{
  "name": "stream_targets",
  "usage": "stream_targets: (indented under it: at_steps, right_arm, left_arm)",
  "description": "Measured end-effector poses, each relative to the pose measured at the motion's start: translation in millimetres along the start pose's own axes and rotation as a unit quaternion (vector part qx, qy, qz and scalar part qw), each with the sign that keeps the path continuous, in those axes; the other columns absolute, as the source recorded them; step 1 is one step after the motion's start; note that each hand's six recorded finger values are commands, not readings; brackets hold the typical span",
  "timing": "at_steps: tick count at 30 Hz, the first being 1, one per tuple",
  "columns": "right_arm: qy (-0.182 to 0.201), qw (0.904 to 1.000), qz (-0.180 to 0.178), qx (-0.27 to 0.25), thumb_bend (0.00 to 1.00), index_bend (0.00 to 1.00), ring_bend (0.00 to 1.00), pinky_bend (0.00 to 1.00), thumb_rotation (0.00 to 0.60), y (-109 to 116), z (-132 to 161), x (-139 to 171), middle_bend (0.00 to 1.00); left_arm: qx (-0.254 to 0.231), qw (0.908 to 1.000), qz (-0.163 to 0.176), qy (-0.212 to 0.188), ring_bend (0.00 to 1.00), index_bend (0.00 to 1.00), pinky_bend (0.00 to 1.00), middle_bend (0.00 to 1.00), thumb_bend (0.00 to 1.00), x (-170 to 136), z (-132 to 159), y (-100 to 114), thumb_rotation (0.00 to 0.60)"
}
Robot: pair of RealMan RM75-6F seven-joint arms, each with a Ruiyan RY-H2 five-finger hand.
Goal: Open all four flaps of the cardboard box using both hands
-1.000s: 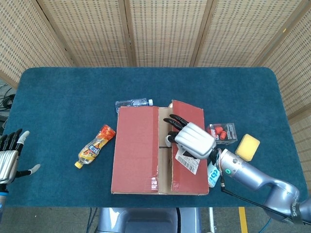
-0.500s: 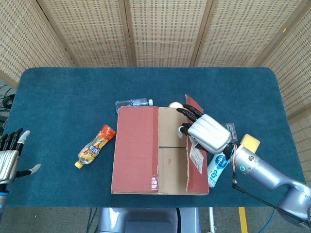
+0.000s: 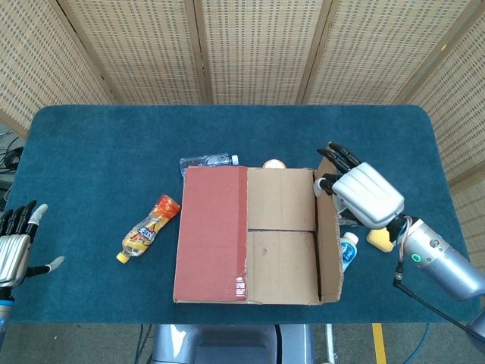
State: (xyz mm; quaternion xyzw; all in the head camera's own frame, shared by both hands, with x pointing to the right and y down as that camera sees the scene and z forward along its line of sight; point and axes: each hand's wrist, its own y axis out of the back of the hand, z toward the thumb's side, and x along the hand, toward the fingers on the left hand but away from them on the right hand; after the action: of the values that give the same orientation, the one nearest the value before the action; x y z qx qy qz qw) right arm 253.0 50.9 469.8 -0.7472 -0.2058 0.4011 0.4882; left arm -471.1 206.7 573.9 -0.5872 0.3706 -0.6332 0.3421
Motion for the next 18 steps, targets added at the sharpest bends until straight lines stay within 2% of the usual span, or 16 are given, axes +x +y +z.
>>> stream_targets:
  at_steps: [12,18]
  right_arm:
    - [-0.056,0.9984,-0.001,0.004,1.00,0.45,0.05,0.00,0.600,-0.9,-39.2,22.7,0.52]
    - [-0.085,0.9961,0.004,-0.025,1.00,0.45,0.07,0.00,0.600,-17.7,-56.1,37.4,0.51]
  left_arm:
    - [0.002,0.9999,0.006,0.008,0.00,0.04,0.00,0.00,0.11,1.5,-3.8,4.5,0.487]
    - [0.010,0.9998,0.017,-0.005,0.00,0.04,0.00,0.00,0.11,5.5,-2.8,16.9,0.488]
